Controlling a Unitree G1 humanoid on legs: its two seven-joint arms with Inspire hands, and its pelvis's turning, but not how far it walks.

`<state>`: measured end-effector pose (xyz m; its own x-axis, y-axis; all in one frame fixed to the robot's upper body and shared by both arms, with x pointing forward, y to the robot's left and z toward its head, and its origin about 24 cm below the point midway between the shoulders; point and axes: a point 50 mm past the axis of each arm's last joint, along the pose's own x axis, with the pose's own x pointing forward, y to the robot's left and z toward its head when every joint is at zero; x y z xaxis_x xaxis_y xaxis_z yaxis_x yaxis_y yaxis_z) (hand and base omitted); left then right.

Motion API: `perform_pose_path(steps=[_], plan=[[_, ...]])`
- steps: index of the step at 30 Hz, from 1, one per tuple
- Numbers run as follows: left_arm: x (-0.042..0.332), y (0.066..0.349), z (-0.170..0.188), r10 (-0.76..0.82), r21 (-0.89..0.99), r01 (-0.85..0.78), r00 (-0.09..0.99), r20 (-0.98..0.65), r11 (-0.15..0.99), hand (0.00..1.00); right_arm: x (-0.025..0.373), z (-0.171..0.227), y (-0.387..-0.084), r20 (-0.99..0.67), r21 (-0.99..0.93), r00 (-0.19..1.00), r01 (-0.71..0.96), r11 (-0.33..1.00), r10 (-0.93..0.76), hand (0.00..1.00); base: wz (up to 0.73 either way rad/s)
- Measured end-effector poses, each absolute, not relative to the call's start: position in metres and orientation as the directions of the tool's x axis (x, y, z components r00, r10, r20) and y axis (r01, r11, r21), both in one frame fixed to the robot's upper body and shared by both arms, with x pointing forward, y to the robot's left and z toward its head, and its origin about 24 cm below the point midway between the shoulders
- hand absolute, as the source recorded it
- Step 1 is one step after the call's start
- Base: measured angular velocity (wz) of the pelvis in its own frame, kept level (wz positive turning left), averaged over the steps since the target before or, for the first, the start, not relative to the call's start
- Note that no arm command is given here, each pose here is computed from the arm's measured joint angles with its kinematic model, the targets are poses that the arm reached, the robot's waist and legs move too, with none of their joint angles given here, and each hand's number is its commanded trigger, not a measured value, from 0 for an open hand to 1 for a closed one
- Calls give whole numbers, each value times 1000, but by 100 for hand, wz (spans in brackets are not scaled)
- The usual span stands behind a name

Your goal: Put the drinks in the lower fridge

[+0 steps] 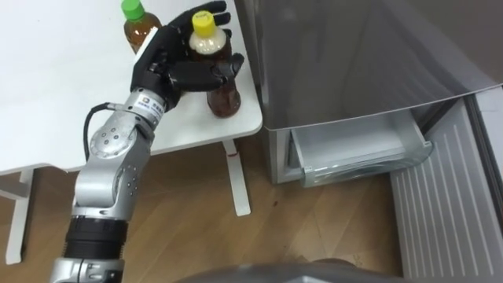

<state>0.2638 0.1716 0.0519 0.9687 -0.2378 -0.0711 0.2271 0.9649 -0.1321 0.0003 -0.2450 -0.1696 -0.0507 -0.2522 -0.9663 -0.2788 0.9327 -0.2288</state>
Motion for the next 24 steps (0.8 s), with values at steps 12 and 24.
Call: perform_pose_path(steps=[12, 24], plan=[[263, 169, 49, -247, -147, 232, 964, -95, 961, 100, 5, -169, -245, -965, -240, -32, -279, 930, -258, 0, 0], [264, 170, 49, -222, -145, 207, 970, -99, 968, 100, 28, -168, -247, -963, -269, 68, -202, 942, -261, 0, 0]])
